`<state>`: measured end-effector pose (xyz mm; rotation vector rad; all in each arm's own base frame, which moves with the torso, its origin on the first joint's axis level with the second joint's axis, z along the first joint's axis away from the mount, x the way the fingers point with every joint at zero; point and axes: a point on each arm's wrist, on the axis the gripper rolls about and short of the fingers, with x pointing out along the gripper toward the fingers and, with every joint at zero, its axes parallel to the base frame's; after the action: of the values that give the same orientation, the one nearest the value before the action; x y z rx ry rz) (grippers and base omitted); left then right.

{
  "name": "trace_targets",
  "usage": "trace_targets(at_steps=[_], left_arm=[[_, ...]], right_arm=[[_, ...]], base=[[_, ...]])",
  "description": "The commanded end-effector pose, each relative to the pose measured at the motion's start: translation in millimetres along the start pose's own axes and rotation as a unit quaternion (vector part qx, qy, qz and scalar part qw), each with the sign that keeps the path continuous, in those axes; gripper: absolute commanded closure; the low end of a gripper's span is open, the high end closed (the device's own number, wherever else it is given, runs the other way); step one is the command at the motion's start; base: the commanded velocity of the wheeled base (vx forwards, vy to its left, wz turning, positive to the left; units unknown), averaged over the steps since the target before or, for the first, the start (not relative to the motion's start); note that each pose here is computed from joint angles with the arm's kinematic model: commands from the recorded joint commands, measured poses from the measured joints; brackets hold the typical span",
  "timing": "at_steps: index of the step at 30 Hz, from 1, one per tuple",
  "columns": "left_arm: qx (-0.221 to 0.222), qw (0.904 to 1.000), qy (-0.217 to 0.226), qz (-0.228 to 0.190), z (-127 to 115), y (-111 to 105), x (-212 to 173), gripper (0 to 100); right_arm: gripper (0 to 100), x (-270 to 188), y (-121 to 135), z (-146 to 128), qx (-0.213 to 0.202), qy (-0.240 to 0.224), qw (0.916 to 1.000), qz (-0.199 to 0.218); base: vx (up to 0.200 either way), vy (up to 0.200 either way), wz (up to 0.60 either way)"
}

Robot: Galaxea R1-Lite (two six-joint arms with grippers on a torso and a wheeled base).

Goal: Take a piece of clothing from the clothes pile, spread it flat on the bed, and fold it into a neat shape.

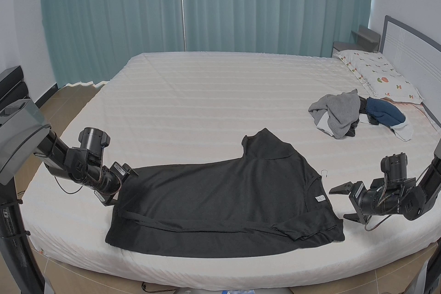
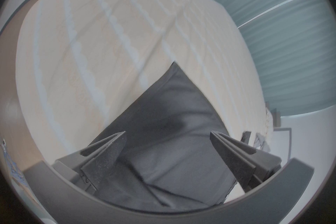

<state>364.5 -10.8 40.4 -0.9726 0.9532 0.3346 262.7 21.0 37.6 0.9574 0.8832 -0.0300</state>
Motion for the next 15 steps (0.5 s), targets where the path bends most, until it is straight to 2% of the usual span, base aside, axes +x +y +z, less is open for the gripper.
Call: trace_targets(at_steps=[1,6,9,15], left_arm=[[-0.022,0.9997,-0.006,0.003,11.2,11.6,-0.4,0],[-0.016,0.9992,0.033,-0.012,3.3,19.2,-16.9,0],[0.041,0.9972,0.061,-0.012,-9.5,32.1,-27.9,0],[0.057,0.9954,0.077,0.001,-18.3,38.1,-23.7,0]], right_arm=[[0,0.4,-0.8,-0.1,0.001,0.001,1.0000,-0.001],[0,2.6,-3.4,-0.5,0.003,0.003,1.0000,-0.006],[0,2.4,-3.9,-0.5,0.004,0.004,1.0000,-0.007],[0,2.4,-3.9,-0.5,0.004,0.003,1.0000,-0.007]], base=[[0.000,0.000,0.00],[0.000,0.000,0.00],[0.000,0.000,0.00],[0.000,0.000,0.00]])
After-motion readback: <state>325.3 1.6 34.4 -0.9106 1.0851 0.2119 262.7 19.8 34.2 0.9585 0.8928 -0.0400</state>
